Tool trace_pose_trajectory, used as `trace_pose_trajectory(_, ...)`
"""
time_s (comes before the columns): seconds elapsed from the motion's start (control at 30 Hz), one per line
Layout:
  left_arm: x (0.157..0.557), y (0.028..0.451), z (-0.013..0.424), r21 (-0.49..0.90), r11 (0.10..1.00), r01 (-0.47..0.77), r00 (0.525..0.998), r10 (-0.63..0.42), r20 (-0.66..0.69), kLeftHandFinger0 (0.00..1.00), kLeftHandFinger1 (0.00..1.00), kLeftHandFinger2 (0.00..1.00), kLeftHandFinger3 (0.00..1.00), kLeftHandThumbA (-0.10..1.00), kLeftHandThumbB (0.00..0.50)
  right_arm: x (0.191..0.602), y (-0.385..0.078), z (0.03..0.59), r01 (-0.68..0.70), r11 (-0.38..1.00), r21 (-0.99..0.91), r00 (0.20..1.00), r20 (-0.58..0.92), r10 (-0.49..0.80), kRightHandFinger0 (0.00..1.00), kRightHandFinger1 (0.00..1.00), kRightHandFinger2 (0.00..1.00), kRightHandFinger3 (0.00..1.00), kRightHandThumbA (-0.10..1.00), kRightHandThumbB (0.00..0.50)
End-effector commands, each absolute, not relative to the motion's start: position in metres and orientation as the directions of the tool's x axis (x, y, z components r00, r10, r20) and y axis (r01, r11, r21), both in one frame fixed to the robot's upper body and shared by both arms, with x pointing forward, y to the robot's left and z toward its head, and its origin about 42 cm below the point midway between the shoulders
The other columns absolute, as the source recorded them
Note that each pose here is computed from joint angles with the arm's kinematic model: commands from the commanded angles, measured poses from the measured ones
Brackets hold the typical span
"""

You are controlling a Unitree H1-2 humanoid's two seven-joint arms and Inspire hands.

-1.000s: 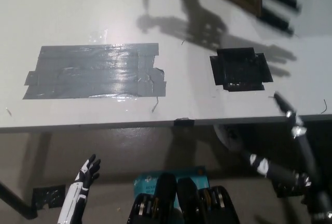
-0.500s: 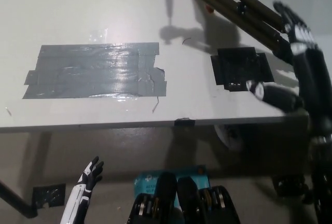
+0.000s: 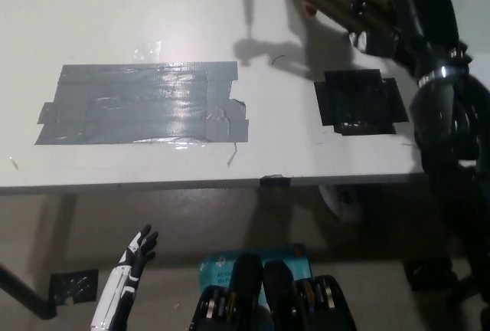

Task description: A person hands a tripod to the robot which it grabs with its right hand and places in the middle of the table in front of it

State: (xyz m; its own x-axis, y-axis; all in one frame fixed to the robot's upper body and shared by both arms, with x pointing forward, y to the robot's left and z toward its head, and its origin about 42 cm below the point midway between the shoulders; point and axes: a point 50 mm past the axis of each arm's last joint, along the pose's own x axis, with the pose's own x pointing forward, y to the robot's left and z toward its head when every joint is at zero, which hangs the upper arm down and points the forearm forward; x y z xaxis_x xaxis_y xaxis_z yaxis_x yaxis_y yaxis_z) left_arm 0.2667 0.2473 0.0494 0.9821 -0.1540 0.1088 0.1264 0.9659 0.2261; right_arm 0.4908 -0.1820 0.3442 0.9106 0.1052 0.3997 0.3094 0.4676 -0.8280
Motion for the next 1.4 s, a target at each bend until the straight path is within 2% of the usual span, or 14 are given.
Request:
trace_pose_trajectory(0.0, 0.273, 0.248, 0.061, 0.257, 0.955, 0.148, 0.962, -0.2, 0.186, 1.0, 1.0, 1.0, 1.0, 1.0, 0.315, 0.515, -0.186, 0.377, 0.414, 0.411, -0.812, 0.885, 0.466, 0.029, 1.0, 1.0, 1.0, 1.0, 0.88, 0.362)
trace_pose_trajectory(0.2, 0.275, 0.246, 0.062, 0.263, 0.952, 0.157, 0.96, -0.209, 0.186, 1.0, 1.0, 1.0, 1.0, 1.0, 0.308, 0.547, -0.185, 0.382, 0.375, 0.388, -0.842, 0.913, 0.408, 0.005, 1.0, 1.0, 1.0, 1.0, 0.89, 0.399)
trace_pose_trajectory(0.33, 0.279, 0.246, 0.065, 0.268, 0.949, 0.169, 0.955, -0.225, 0.193, 1.0, 1.0, 1.0, 1.0, 1.0, 0.303, 0.566, -0.187, 0.386, 0.405, 0.368, -0.837, 0.901, 0.434, -0.003, 1.0, 0.94, 0.94, 0.93, 0.54, 0.409)
trace_pose_trajectory(0.43, 0.282, 0.246, 0.068, 0.271, 0.947, 0.173, 0.952, -0.231, 0.2, 1.0, 1.0, 1.0, 1.0, 1.0, 0.3, 0.571, -0.185, 0.387, 0.422, 0.345, -0.838, 0.888, 0.458, 0.028, 0.56, 0.58, 0.62, 0.69, 0.39, 0.459)
trace_pose_trajectory(0.47, 0.285, 0.246, 0.069, 0.273, 0.946, 0.174, 0.95, -0.234, 0.206, 1.0, 1.0, 1.0, 1.0, 1.0, 0.29, 0.57, -0.183, 0.388, 0.429, 0.343, -0.836, 0.881, 0.471, 0.049, 0.31, 0.34, 0.36, 0.46, 0.32, 0.398)
trace_pose_trajectory(0.5, 0.286, 0.246, 0.07, 0.274, 0.946, 0.176, 0.949, -0.237, 0.207, 1.0, 1.0, 1.0, 1.0, 1.0, 0.289, 0.569, -0.182, 0.386, 0.441, 0.341, -0.83, 0.871, 0.487, 0.06, 0.14, 0.25, 0.36, 0.43, 0.27, 0.388)
trace_pose_trajectory(0.53, 0.286, 0.245, 0.07, 0.272, 0.946, 0.179, 0.948, -0.239, 0.208, 1.0, 1.0, 1.0, 1.0, 1.0, 0.283, 0.566, -0.181, 0.384, 0.511, 0.33, -0.794, 0.827, 0.558, 0.063, 0.01, 0.07, 0.2, 0.27, 0.02, 0.296)
trace_pose_trajectory(0.63, 0.287, 0.244, 0.07, 0.268, 0.946, 0.182, 0.948, -0.242, 0.209, 1.0, 1.0, 1.0, 1.0, 1.0, 0.278, 0.561, -0.18, 0.383, 0.593, 0.338, -0.731, 0.758, 0.648, 0.074, 0.0, 0.22, 0.49, 0.46, -0.1, 0.216)
trace_pose_trajectory(0.7, 0.287, 0.245, 0.07, 0.268, 0.946, 0.181, 0.948, -0.241, 0.208, 1.0, 1.0, 1.0, 1.0, 1.0, 0.273, 0.557, -0.178, 0.383, 0.611, 0.376, -0.696, 0.726, 0.683, 0.083, 0.05, 0.54, 0.96, 0.88, -0.1, 0.164)
trace_pose_trajectory(0.73, 0.287, 0.245, 0.07, 0.268, 0.946, 0.18, 0.948, -0.24, 0.209, 1.0, 1.0, 1.0, 1.0, 1.0, 0.274, 0.557, -0.178, 0.384, 0.615, 0.389, -0.686, 0.718, 0.691, 0.082, 0.06, 0.62, 0.99, 0.97, -0.1, 0.167)
trace_pose_trajectory(0.97, 0.288, 0.244, 0.07, 0.268, 0.946, 0.182, 0.948, -0.241, 0.208, 1.0, 1.0, 1.0, 1.0, 1.0, 0.274, 0.55, -0.181, 0.391, 0.638, 0.439, -0.633, 0.662, 0.742, 0.107, 0.02, 0.57, 0.85, 0.97, -0.1, 0.169)
trace_pose_trajectory(1.13, 0.288, 0.244, 0.071, 0.276, 0.943, 0.186, 0.947, -0.247, 0.205, 1.0, 1.0, 1.0, 1.0, 1.0, 0.278, 0.548, -0.186, 0.382, 0.635, 0.427, -0.644, 0.669, 0.734, 0.114, 0.08, 0.64, 0.98, 1.0, -0.1, 0.207)
trace_pose_trajectory(1.2, 0.289, 0.245, 0.071, 0.276, 0.943, 0.186, 0.946, -0.248, 0.207, 1.0, 1.0, 1.0, 1.0, 1.0, 0.263, 0.548, -0.19, 0.371, 0.637, 0.409, -0.653, 0.672, 0.731, 0.121, 0.02, 0.53, 0.87, 0.85, -0.1, 0.238)
trace_pose_trajectory(1.37, 0.291, 0.245, 0.071, 0.275, 0.942, 0.191, 0.945, -0.252, 0.207, 1.0, 1.0, 1.0, 1.0, 1.0, 0.26, 0.549, -0.201, 0.336, 0.585, 0.37, -0.722, 0.74, 0.662, 0.12, 0.0, 0.38, 0.83, 0.84, -0.1, 0.212)
